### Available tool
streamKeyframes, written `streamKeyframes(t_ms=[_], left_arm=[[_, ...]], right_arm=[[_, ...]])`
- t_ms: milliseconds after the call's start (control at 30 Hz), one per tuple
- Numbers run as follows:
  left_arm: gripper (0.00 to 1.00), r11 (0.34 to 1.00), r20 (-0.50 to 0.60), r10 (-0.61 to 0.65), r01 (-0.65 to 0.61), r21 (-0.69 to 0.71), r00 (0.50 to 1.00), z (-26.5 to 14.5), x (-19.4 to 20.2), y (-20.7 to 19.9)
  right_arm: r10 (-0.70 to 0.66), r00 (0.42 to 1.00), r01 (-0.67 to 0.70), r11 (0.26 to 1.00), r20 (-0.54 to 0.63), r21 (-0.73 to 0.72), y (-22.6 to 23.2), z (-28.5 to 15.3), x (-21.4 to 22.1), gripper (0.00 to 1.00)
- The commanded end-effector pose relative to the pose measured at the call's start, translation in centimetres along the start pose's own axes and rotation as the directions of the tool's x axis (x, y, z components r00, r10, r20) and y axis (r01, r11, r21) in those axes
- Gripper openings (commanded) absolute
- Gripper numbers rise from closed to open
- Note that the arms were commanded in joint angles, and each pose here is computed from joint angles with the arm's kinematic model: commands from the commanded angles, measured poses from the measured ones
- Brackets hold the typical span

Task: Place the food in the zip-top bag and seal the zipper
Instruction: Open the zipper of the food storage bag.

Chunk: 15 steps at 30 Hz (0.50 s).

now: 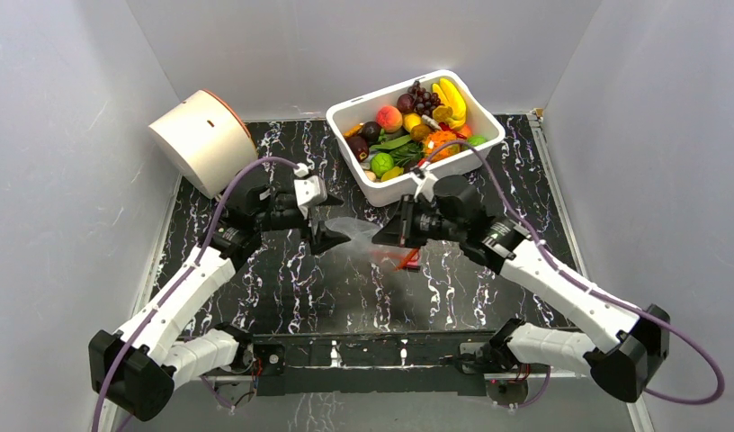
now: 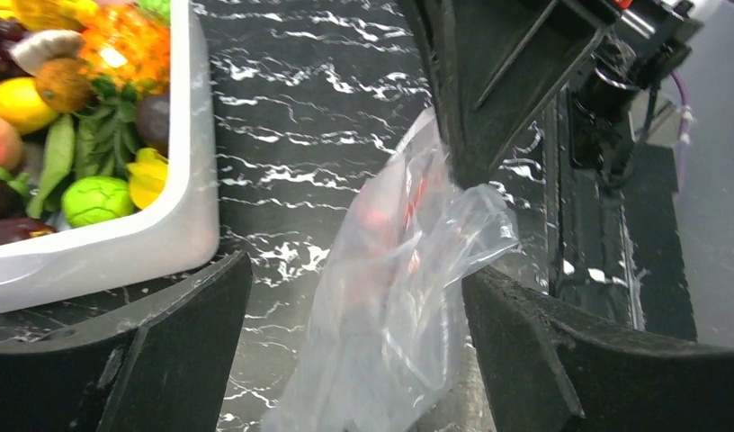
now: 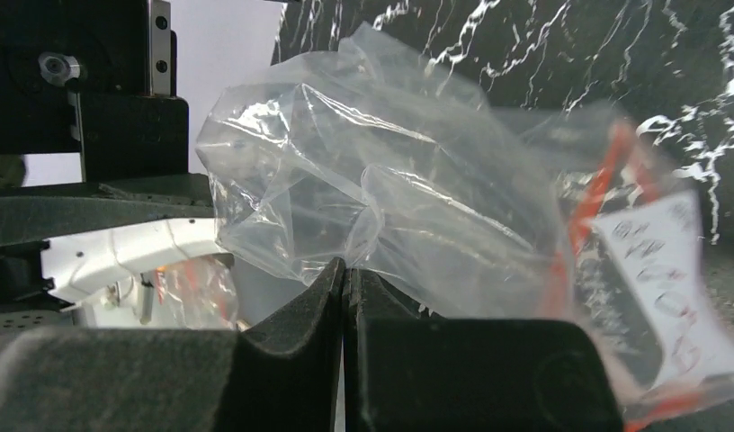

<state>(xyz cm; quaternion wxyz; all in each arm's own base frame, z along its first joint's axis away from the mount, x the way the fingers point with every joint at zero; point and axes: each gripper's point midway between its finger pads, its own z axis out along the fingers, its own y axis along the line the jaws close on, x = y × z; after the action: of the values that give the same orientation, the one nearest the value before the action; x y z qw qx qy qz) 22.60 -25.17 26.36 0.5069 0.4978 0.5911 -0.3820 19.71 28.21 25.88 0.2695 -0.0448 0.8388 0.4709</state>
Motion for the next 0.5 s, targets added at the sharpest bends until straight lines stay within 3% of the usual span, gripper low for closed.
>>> streamKeyframes(t_ms=[0, 100, 167, 200, 267, 400, 433, 467], left_arm=[[0.82, 0.989, -0.02, 0.078, -0.075, 0.125, 0.997, -0.3, 0.2, -2.6], [0.73, 0.984, -0.048, 0.074, -0.065, 0.163, 0.996, -0.7, 1.2, -3.7], [0.6, 0.984, -0.065, 0.06, -0.049, 0.169, 0.996, -0.8, 1.6, -4.1], [0.51, 0.985, -0.073, 0.052, -0.039, 0.17, 0.996, -0.9, 1.7, -4.2], [0.11, 0.989, -0.085, 0.031, -0.018, 0.149, 0.996, -1.0, 1.9, -4.1], [0.01, 0.996, -0.078, 0.002, 0.005, 0.088, 0.997, -1.2, 1.5, -3.5], [0.0, 0.997, -0.071, -0.008, 0.013, 0.075, 0.997, -1.3, 1.1, -3.4], [0.0, 0.997, -0.062, -0.023, 0.027, 0.066, 0.998, -1.4, 0.8, -3.4]], right_arm=[[-0.066, 0.993, 0.074, 0.994, 0.094, -0.081, 4.0, 0.8, -2.1, 0.0], [-0.074, 0.992, 0.082, 0.994, 0.102, -0.071, 3.8, 1.2, -2.2, 0.0], [-0.091, 0.989, 0.1, 0.993, 0.119, -0.065, 3.6, 1.2, -2.4, 0.0], [-0.099, 0.986, 0.108, 0.992, 0.131, -0.06, 3.5, 1.2, -2.6, 0.0], [-0.117, 0.98, 0.128, 0.99, 0.159, -0.057, 3.4, 1.2, -3.1, 0.0], [-0.185, 0.961, 0.207, 0.974, 0.205, -0.088, 3.6, 1.5, -3.4, 0.0], [-0.21, 0.952, 0.24, 0.964, 0.223, -0.114, 3.9, 1.5, -3.4, 0.03], [-0.229, 0.942, 0.267, 0.954, 0.245, -0.135, 4.1, 1.4, -3.4, 0.13]])
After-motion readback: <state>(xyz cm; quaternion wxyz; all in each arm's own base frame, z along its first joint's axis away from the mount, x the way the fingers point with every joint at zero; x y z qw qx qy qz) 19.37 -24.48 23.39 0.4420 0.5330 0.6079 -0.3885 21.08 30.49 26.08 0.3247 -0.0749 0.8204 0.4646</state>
